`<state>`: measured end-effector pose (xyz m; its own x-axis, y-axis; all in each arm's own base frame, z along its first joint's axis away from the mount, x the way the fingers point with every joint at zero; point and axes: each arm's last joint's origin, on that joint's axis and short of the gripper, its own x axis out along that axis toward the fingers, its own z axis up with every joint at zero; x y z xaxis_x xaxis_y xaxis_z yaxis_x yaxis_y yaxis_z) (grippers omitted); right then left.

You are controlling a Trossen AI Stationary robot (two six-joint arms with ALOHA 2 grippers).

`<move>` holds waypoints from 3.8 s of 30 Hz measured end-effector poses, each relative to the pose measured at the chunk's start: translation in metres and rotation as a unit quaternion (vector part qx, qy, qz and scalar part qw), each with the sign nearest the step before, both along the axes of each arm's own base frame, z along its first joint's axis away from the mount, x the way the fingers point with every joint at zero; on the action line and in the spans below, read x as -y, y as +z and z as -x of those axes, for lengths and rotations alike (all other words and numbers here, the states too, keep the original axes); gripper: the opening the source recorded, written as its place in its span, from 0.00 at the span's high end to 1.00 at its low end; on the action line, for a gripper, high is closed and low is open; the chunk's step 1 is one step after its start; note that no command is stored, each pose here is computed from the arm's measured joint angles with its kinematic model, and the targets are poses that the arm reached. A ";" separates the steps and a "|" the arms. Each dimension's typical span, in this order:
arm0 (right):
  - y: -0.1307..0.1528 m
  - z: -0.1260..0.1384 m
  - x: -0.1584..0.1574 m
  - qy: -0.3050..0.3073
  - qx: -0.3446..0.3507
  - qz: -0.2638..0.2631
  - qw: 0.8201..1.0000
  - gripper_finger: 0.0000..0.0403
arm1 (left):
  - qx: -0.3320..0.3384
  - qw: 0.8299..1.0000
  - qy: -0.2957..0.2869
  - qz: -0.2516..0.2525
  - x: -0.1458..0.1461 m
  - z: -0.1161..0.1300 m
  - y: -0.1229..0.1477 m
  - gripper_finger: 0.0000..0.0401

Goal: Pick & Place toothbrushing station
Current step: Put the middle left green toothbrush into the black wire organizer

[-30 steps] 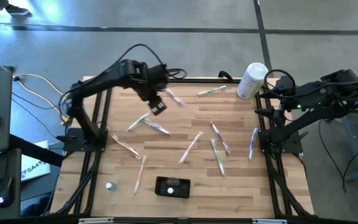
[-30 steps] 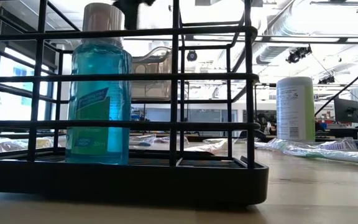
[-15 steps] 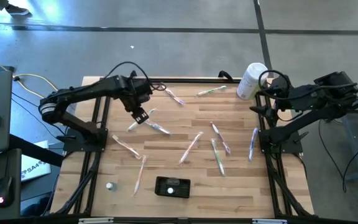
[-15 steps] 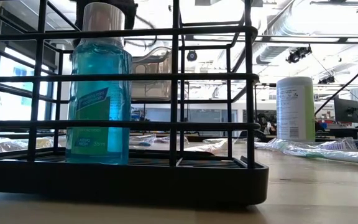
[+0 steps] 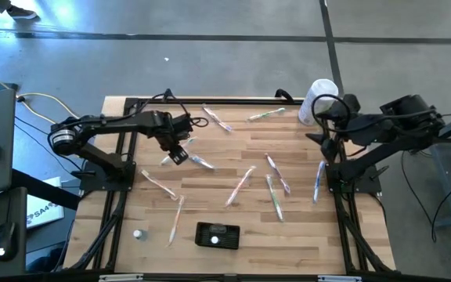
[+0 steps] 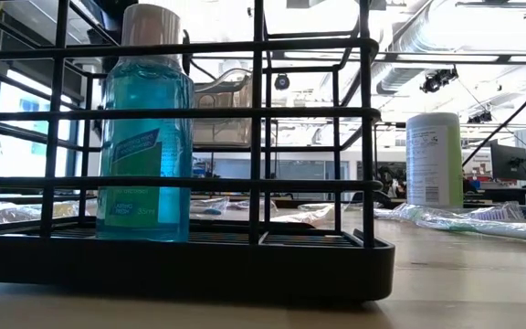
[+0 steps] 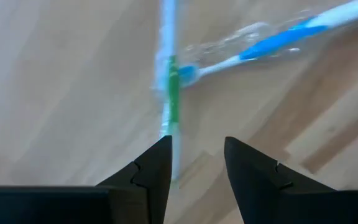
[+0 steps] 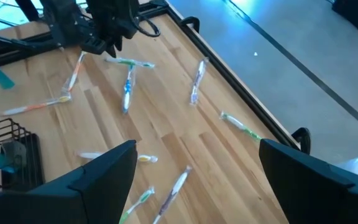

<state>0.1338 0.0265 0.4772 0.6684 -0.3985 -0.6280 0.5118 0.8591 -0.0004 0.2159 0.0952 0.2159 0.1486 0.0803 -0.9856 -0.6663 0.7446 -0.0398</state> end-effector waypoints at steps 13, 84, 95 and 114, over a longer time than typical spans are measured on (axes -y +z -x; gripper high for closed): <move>0.000 -0.006 -0.002 -0.001 0.009 -0.007 1.000 0.18 | 0.048 0.997 0.051 0.021 -0.030 0.011 -0.008 0.64; -0.005 -0.020 -0.006 0.001 -0.011 0.005 1.000 0.18 | -0.080 0.990 -0.027 0.111 -0.015 -0.009 -0.061 0.96; -0.006 -0.022 -0.007 -0.002 -0.013 0.003 1.000 0.18 | -0.100 0.987 0.007 0.122 -0.011 0.000 -0.052 0.96; -0.004 -0.025 0.003 -0.097 0.039 -0.040 0.994 0.18 | 0.207 0.978 -0.013 -0.006 0.034 0.007 0.124 0.96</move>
